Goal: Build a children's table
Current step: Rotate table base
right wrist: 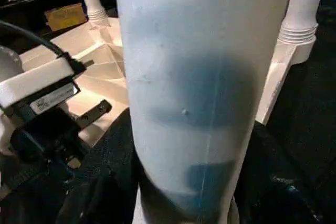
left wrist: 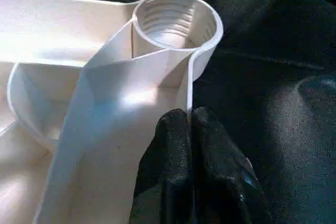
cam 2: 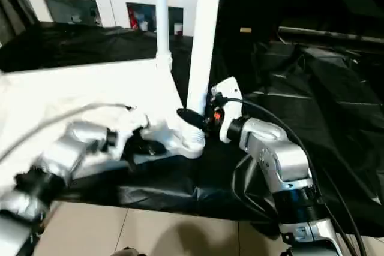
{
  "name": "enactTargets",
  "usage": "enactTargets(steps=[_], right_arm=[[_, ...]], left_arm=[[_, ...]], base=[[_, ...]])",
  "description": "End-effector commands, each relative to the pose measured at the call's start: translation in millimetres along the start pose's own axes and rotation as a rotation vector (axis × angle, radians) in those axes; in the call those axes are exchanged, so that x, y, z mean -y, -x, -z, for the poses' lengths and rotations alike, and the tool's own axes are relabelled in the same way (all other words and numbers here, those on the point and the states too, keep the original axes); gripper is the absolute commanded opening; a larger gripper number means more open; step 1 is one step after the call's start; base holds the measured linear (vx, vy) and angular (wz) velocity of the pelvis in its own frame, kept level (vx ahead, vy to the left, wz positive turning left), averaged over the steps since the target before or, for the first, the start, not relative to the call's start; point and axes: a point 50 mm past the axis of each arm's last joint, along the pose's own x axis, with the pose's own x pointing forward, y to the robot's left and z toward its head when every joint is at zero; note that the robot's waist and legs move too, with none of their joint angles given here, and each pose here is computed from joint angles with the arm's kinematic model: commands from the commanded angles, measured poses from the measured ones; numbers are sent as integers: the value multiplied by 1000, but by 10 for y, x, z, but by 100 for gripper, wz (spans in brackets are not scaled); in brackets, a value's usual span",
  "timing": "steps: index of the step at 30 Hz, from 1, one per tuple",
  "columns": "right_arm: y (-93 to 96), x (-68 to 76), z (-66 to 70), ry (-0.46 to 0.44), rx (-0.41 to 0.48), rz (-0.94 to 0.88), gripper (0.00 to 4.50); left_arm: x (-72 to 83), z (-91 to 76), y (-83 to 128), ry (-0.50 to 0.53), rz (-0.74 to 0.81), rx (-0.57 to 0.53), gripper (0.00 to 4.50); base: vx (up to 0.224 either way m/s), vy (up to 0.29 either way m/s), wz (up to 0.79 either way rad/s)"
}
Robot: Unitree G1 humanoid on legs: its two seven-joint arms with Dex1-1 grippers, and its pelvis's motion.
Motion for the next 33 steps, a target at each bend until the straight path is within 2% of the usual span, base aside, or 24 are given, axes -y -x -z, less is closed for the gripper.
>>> enactTargets(steps=[1,11,12,14,15,18,23,26,29,30,33], right_arm=[[-4,-5,-23,2,3,-8,191],[-14,-7,-24,6,7,-11,191],[-15,-9,-22,5,7,-10,191],[-18,-9,-15,3,9,-7,191],[-25,-8,-7,1,10,-5,191],[-34,1,-5,1,12,0,191],[-46,17,-1,2,11,7,191],[-47,20,2,3,9,9,191],[-51,22,4,3,9,10,191],[-51,23,4,4,8,10,191],[-56,29,7,5,9,14,191]], left_arm=[[15,-60,40,-11,-28,16,58],[-6,20,171,-6,-87,-26,63],[-9,27,177,-2,-90,-28,45],[-2,36,184,3,-94,-31,45],[10,49,183,0,-89,-40,27],[42,63,159,-6,-69,-47,12],[81,59,102,-8,-53,-36,10],[76,57,96,-6,-55,-34,59],[63,59,103,-14,-63,-45,70],[57,63,106,-25,-72,-49,96],[61,76,108,-23,-66,-53,104]], base=[[0,0,0],[0,0,0],[0,0,0],[0,0,0],[0,0,0],[0,0,0],[0,0,0],[0,0,0],[0,0,0],[0,0,0],[0,0,0]])
